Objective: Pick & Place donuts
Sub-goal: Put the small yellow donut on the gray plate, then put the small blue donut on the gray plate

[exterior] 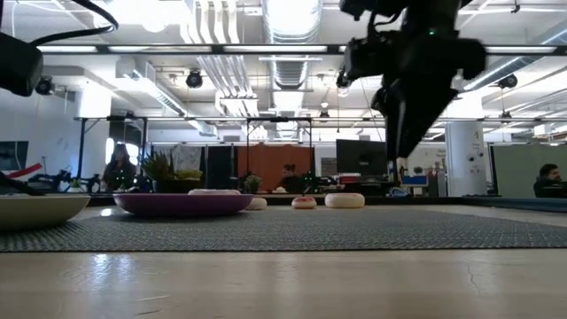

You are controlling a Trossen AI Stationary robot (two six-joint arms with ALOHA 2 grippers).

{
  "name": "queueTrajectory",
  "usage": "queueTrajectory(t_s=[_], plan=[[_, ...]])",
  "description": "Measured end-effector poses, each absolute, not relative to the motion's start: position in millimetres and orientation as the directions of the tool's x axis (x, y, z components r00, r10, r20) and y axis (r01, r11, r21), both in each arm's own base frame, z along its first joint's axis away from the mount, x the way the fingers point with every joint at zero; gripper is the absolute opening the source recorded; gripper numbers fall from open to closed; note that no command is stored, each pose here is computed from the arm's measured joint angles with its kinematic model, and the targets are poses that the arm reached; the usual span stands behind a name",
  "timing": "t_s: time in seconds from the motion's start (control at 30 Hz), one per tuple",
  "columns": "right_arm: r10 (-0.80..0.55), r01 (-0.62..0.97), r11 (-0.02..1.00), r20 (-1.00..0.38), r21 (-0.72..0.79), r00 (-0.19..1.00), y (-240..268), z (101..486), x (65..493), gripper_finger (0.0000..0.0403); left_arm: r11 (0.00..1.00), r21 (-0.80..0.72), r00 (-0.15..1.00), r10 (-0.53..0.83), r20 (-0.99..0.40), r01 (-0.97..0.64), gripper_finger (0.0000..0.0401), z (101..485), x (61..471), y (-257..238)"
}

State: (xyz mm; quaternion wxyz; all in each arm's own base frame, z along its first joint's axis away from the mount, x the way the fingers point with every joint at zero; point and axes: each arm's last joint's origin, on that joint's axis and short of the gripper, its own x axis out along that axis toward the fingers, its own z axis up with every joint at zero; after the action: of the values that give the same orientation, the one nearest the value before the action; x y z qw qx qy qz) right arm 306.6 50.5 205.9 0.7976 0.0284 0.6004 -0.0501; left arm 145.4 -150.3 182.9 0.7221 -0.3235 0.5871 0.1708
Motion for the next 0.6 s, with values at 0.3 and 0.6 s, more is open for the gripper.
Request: queueTrajectory(t_s=[0.3,0.6], plan=[[0.109,-0.107,0.991,-0.939,0.078,0.327,80,210,309,0.0254,0.734,-0.297,0.255,-0.173,-0.951,-0.611,0.016,207,151,-157],[0.377,-0.376,0.893,-0.866,0.246,0.328,118,213,309,0.0245,0.727,-0.372,0.476,-0.07,-0.876,-0.577,0.0163,254,166,-164]])
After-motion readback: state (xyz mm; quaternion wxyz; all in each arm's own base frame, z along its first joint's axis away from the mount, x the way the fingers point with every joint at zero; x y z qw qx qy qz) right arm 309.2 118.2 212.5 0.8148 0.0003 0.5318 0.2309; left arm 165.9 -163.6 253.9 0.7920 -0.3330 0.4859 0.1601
